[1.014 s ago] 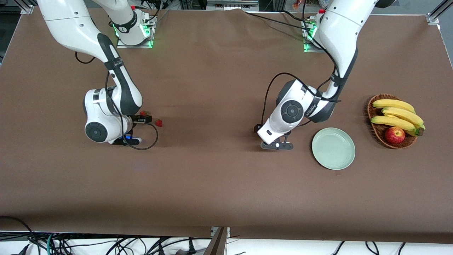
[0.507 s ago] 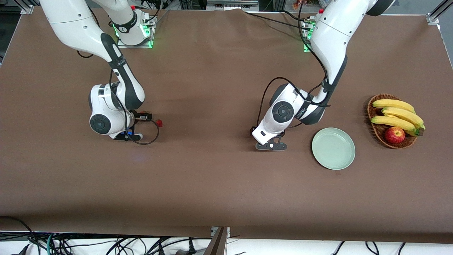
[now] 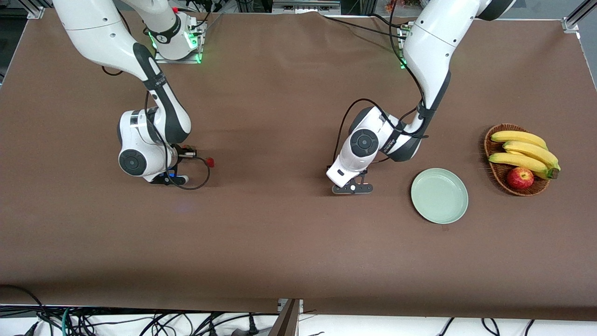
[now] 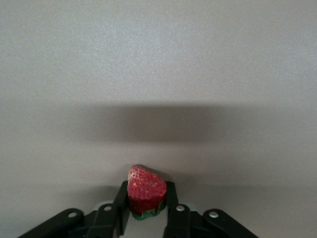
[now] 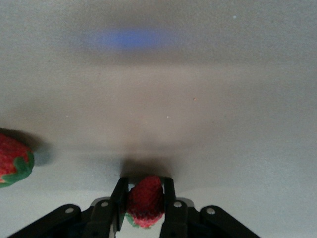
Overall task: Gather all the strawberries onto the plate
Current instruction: 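Place the strawberry on the plate while the right gripper reaches another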
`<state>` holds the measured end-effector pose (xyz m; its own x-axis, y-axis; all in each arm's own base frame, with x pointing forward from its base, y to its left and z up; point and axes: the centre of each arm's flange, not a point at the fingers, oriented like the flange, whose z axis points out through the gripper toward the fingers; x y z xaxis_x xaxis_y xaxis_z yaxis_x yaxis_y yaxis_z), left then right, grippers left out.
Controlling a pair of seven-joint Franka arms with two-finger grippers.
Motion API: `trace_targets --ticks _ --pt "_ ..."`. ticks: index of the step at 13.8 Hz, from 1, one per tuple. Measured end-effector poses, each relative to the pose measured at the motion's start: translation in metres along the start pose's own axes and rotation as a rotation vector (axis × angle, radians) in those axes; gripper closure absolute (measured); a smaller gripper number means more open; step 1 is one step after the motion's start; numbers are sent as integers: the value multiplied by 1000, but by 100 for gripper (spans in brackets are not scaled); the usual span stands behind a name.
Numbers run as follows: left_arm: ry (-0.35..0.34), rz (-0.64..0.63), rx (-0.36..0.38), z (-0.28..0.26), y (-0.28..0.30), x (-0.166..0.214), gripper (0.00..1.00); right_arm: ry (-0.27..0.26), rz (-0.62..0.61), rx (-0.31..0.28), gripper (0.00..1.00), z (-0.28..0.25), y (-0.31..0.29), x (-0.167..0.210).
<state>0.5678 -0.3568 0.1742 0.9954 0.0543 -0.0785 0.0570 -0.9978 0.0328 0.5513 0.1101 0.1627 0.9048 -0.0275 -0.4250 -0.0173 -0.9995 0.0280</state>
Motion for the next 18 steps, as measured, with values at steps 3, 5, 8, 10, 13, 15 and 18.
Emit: trace_targets --ticks 3,5,8,10,13,15,18 --pt "-9 -8 21 -9 -9 7 68 28 -3 5 67 -11 -1 3" --pt "-22 20 47 -38 -27 18 68 81 -10 17 67 -42 -5 7" --pt "-47 125 62 -88 -85 43 68 124 -36 34 67 -97 -21 10" --pt "-76 207 64 -101 -131 58 68 154 -82 52 67 -116 -59 7" --pt "-108 339 66 -101 -201 78 68 186 -76 79 67 -127 -140 3" --pt "-121 404 62 -99 -240 86 68 199 -57 94 67 -119 -204 0" --pt "-144 467 48 -87 -273 89 68 274 32 200 67 -98 -298 -5"
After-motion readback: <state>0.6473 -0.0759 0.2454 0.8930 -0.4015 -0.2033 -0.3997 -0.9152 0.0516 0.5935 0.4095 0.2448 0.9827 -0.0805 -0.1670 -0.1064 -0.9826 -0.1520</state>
